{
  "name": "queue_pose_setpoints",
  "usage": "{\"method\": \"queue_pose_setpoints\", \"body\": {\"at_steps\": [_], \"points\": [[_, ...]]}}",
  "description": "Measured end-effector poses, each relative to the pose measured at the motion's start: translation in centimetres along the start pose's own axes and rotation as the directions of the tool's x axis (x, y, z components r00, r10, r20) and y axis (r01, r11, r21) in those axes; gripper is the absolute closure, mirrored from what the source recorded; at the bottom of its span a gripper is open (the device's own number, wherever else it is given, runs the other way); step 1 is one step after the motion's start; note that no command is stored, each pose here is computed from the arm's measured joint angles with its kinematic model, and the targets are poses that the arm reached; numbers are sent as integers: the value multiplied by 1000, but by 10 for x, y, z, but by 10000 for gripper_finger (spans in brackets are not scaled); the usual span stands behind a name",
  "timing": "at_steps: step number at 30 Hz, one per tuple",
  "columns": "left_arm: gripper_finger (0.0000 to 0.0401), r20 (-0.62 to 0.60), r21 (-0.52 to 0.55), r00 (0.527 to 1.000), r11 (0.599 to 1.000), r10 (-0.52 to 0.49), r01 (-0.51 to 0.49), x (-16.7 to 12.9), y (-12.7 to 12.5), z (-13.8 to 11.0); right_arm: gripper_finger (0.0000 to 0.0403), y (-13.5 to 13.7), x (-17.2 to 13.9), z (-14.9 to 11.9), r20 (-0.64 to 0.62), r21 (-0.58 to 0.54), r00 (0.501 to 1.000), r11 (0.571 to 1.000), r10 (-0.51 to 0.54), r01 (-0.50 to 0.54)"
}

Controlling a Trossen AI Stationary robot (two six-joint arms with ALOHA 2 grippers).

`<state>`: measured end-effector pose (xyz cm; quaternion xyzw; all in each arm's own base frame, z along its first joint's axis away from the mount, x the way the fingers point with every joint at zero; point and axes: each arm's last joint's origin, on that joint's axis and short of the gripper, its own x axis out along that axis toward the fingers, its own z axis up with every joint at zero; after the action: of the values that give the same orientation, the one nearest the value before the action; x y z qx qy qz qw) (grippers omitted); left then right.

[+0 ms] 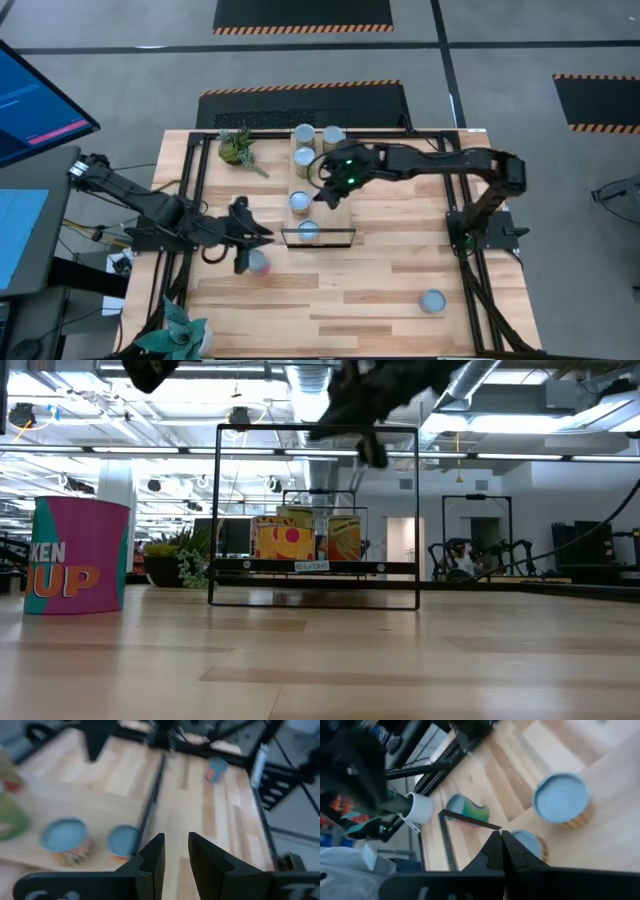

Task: Pick and place cans onto a shelf
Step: Put the canned pineapple ring on the shelf

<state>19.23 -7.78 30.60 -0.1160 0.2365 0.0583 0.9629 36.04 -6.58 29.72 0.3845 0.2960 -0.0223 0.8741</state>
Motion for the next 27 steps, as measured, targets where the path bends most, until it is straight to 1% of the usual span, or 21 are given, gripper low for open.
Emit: {"method": "queue_pose_setpoints", "body": {"at_steps": [3, 6, 9, 11, 13, 15, 18, 21, 24, 27], "points": [[328, 39, -14, 995, 995, 96, -95, -8, 11, 3, 400, 16, -35, 3, 81, -45, 997, 999, -11, 14], [328, 61, -143, 983, 976, 173, -163, -6, 23, 8, 395, 38, -73, -2, 163, -85, 987, 996, 0, 14], [328, 26, -254, 975, 945, 219, -205, 2, 35, 10, 394, 60, -106, -15, 217, -142, 976, 990, 17, 15], [328, -21, -303, 974, 927, 225, -221, 7, 44, 10, 394, 72, -128, -26, 253, -165, 967, 986, 17, 26], [328, -61, -367, 976, 905, 208, -216, 11, 53, 11, 395, 83, -149, -38, 300, -198, 954, 979, 14, 48], [328, -115, -430, 976, 877, 183, -216, 13, 62, 11, 395, 91, -167, -51, 334, -207, 942, 975, -10, 84], [328, -162, -551, 977, 808, 139, -206, 18, 74, 12, 395, 98, -188, -71, 367, -216, 928, 965, -59, 146], [328, -223, -638, 970, 738, 96, -220, 24, 86, 11, 396, 101, -204, -87, 399, -186, 909, 961, -119, 207], [328, -283, -706, 959, 676, 6, -212, 34, 96, 10, 395, 99, -212, -101, 404, -154, 894, 949, -194, 276], [328, -303, -768, 949, 612, -87, -189, 46, 106, 12, 394, 96, -216, -113, 383, -140, 888, 934, -255, 328]]}}
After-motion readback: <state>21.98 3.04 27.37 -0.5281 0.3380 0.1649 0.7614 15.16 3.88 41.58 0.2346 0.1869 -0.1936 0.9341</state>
